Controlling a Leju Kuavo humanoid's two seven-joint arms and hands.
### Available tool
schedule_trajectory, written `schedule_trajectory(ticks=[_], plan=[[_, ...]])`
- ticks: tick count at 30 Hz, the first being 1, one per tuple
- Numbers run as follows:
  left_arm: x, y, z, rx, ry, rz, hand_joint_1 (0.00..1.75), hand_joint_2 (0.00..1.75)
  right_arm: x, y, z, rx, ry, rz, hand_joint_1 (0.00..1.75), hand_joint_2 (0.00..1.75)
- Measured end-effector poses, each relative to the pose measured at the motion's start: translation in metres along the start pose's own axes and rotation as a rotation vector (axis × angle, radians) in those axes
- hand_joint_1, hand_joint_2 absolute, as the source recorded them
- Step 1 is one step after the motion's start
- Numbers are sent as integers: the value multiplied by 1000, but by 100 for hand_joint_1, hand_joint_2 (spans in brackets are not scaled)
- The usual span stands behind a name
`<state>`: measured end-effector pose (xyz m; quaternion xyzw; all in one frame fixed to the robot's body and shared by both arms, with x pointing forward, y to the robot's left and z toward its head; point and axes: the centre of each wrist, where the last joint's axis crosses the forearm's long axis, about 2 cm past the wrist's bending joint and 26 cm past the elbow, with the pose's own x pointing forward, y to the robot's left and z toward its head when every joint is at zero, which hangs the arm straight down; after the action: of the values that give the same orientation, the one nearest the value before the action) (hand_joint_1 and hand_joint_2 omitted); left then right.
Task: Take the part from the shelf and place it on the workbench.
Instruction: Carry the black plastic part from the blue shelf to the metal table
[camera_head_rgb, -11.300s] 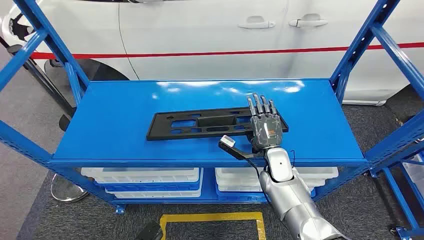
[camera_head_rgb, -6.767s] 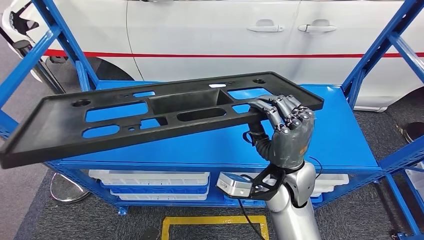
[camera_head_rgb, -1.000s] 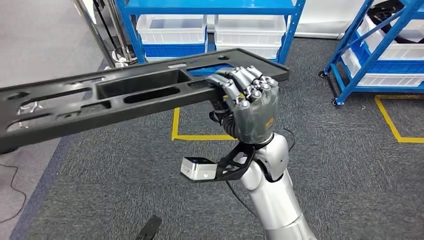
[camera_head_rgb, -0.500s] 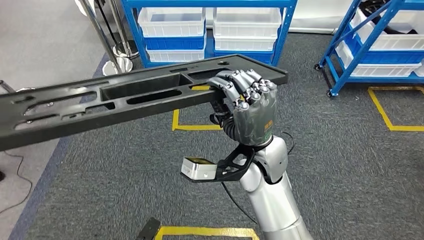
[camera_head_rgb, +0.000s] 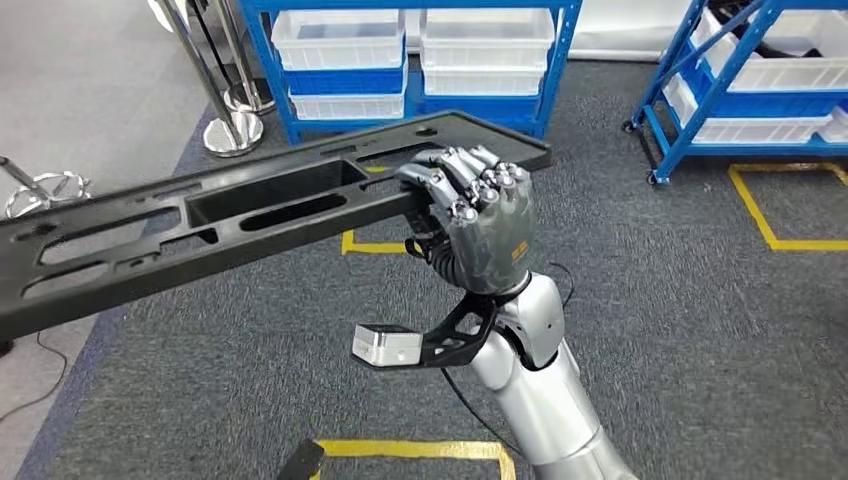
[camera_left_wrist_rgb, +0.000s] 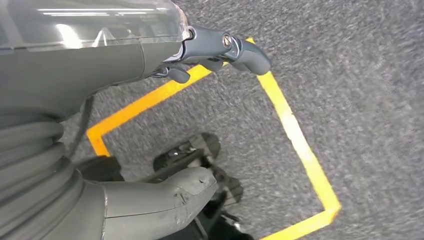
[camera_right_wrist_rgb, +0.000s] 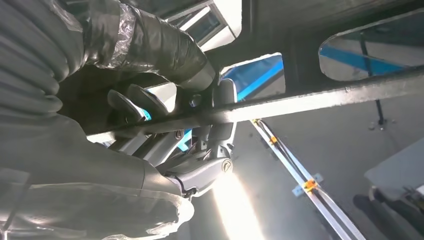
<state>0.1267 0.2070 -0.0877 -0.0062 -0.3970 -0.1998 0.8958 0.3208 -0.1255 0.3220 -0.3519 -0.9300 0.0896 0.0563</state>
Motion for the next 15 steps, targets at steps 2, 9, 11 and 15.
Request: schedule_trajectory(ticks=[2,9,11,15], plan=[[-1,0,0,0,1,-1,0,175,0,0,0,2,-2,-11,175,175],[1,1,-1,-1,-5,-6,0,175,-4,-1,1,15,-26,-8,175,175],[2,1,-1,-2,-6,-7,0,175,-6,-2,2,21,-29,-4,175,175],[2,1,-1,-2,-7,-7,0,175,-5,-1,1,22,-40,-8,175,175]])
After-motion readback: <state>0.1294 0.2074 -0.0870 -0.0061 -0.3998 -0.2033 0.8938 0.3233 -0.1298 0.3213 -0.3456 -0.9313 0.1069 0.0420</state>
